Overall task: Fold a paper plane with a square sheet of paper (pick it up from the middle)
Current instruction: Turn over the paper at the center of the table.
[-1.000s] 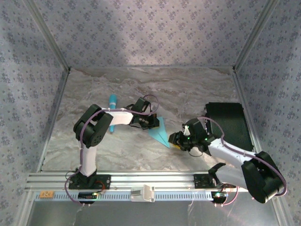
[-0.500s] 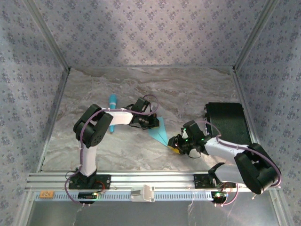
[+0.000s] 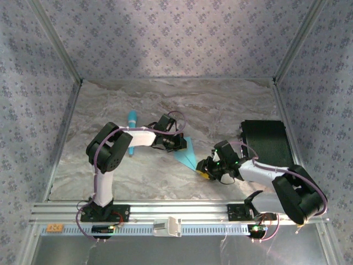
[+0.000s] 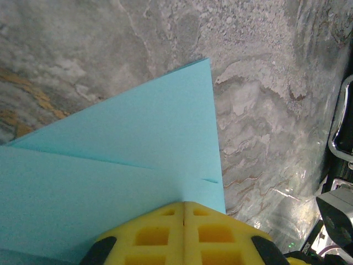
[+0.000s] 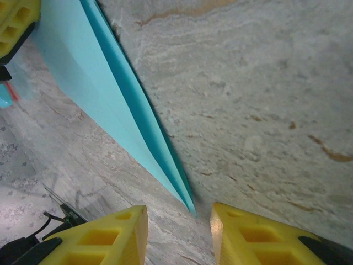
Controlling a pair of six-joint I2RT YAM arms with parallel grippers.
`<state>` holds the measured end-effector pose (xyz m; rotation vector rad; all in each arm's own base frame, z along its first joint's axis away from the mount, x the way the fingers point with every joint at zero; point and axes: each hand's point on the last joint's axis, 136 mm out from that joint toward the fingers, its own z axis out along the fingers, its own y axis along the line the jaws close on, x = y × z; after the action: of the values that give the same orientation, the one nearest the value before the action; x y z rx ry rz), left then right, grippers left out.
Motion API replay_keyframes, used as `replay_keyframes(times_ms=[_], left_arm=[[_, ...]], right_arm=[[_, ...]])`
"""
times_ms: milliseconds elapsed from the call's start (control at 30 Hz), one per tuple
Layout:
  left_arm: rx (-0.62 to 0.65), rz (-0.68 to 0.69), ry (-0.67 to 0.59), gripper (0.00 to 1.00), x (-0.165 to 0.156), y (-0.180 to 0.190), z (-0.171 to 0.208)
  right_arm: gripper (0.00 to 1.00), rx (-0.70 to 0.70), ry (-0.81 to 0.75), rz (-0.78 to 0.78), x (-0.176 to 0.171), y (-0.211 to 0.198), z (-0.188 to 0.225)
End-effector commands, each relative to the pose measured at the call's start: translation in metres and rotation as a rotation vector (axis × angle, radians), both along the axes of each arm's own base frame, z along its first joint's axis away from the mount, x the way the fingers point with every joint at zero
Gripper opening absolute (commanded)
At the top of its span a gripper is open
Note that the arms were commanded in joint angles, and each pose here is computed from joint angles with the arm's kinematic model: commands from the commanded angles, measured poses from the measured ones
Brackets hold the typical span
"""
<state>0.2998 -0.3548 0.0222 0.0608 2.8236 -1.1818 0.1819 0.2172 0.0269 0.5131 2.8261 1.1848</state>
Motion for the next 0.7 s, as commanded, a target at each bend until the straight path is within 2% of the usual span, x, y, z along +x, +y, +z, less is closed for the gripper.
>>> replay_keyframes(times_ms=[0, 667], left_arm=[[0.037, 0.019, 0.031, 0.03, -0.004, 0.009, -0.009], [0.012, 0.024, 0.032, 0.04, -0.001, 0.005, -0.002]], right_arm=[[0.36, 0.070, -0.110, 0.003, 0.022, 0.017, 0.018], [0.36, 0.086, -0.185, -0.005, 0.033, 0.010, 0.024]])
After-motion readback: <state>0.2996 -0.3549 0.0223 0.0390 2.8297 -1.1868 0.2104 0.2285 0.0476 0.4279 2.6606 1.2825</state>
